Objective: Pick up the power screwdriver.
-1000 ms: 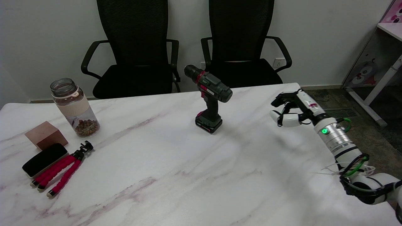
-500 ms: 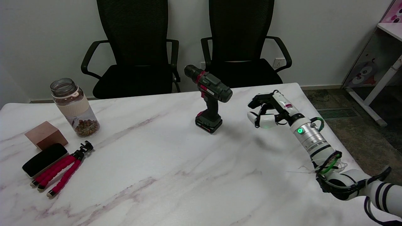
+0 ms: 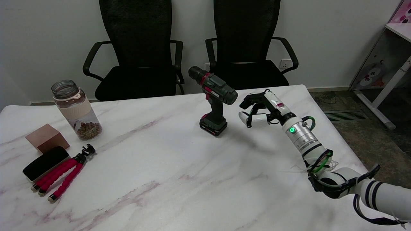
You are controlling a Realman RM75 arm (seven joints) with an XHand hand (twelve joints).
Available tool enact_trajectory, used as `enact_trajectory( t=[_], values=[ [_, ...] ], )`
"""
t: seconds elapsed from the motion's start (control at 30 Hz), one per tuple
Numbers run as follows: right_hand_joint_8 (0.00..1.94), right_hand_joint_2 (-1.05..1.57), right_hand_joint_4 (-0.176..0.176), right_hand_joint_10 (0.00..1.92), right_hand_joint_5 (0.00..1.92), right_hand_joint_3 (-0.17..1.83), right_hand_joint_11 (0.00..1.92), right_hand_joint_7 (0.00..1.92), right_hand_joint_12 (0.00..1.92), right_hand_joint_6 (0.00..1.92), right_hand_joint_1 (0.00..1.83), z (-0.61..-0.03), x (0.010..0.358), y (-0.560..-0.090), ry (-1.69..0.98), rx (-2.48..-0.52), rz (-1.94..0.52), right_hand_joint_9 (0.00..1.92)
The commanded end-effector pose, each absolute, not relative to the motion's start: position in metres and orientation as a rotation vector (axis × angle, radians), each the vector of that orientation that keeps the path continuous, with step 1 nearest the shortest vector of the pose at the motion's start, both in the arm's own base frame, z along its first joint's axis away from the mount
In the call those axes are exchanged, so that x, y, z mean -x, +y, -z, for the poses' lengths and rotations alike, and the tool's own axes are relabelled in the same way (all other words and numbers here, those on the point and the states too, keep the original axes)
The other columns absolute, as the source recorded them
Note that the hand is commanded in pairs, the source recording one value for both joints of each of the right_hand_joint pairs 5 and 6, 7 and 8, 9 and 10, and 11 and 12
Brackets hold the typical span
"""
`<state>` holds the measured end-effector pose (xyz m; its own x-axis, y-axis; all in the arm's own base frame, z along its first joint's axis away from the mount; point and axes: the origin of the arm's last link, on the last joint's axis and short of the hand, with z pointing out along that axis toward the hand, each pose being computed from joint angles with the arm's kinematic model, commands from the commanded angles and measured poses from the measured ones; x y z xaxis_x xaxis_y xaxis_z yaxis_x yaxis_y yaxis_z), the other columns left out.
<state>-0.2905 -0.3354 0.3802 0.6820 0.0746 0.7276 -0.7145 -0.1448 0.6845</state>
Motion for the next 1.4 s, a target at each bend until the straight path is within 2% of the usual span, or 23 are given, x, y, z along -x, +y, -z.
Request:
enact_trajectory(
  t=[0.03, 0.47, 0.63, 0.77, 1.0, 1.2, 1.4],
  values=[
    [0.86, 0.59, -0.176, 0.67, 0.86, 0.96, 0.97, 0.86, 0.97, 0.86, 0.91, -0.361, 0.29, -0.353, -0.586, -1.59, -0.786, 0.67],
    [0.89, 0.46, -0.176, 0.63, 0.89, 1.04, 0.88, 0.89, 0.88, 0.89, 0.9, -0.351, 0.298, -0.364, -0.671, -1.557, -0.84, 0.63],
    [0.88, 0.4, -0.146, 0.6, 0.88, 1.03, 0.85, 0.88, 0.85, 0.88, 0.9, -0.353, 0.301, -0.365, -0.686, -1.541, -0.848, 0.6],
    [0.85, 0.35, -0.116, 0.56, 0.85, 1.01, 0.76, 0.85, 0.76, 0.85, 0.9, -0.353, 0.303, -0.364, -0.712, -1.533, -0.866, 0.56],
    [0.66, 0.26, -0.088, 0.48, 0.66, 0.99, 0.65, 0.66, 0.65, 0.66, 0.9, -0.354, 0.305, -0.362, -0.744, -1.52, -0.887, 0.48],
    [0.37, 0.19, -0.09, 0.45, 0.37, 0.99, 0.62, 0.37, 0.62, 0.37, 0.89, -0.353, 0.309, -0.361, -0.809, -1.497, -0.915, 0.45],
    [0.29, 0.15, -0.093, 0.44, 0.29, 0.95, 0.6, 0.29, 0.6, 0.29, 0.87, -0.353, 0.312, -0.36, -0.852, -1.48, -0.945, 0.44]
  ],
)
